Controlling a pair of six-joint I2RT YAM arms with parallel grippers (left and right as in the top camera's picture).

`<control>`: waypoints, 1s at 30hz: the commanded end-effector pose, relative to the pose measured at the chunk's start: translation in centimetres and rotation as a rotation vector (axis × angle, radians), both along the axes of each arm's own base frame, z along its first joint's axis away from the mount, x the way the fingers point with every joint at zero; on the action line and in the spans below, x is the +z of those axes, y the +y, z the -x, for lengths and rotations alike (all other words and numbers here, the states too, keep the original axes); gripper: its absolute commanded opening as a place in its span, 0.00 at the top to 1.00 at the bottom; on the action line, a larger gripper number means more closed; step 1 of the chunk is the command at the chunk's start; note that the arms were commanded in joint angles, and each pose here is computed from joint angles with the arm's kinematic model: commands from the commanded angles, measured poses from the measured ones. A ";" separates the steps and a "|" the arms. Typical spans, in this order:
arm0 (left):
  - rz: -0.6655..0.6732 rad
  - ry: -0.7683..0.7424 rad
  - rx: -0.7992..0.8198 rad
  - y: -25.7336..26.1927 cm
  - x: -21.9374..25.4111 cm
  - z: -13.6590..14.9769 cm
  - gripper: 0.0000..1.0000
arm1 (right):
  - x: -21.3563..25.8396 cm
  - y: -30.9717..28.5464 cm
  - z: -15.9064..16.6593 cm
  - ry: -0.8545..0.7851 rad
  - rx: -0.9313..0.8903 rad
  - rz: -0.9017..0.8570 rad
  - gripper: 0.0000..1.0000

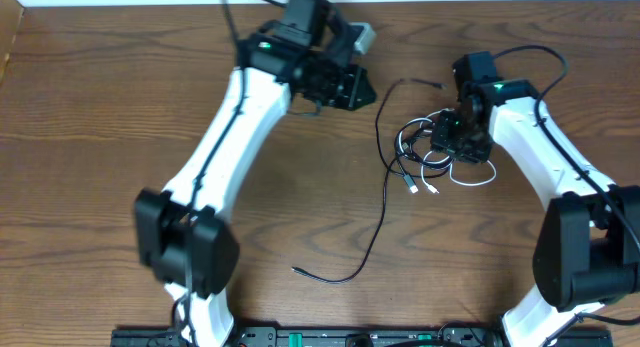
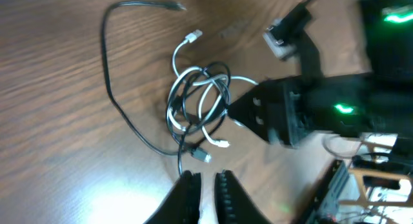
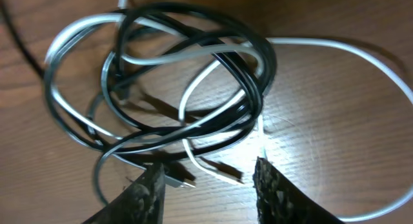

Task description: Untangle cables

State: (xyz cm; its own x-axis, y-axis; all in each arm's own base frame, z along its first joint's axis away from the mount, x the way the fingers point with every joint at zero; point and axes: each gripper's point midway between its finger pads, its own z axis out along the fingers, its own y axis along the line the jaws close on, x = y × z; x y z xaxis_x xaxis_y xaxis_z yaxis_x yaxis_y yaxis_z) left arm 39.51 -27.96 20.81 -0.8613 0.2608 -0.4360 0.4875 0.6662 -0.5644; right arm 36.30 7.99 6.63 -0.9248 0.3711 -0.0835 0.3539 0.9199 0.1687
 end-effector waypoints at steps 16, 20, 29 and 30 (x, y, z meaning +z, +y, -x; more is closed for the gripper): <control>-0.097 -0.099 -0.143 -8.4 -14.2 -3.3 0.38 | 8.5 -5.9 1.7 -0.172 -0.002 -0.101 0.39; -0.111 -0.088 -0.169 -8.8 -15.5 -2.8 0.38 | 8.4 -5.9 1.9 -0.163 0.007 -0.100 0.39; -0.150 -0.147 -0.257 -9.7 -16.5 -1.8 0.62 | 8.4 -5.7 2.0 -0.159 0.008 -0.104 0.38; -0.164 -0.149 -0.255 -9.6 -16.7 -1.7 0.64 | 8.4 -5.7 2.0 -0.158 0.009 -0.104 0.38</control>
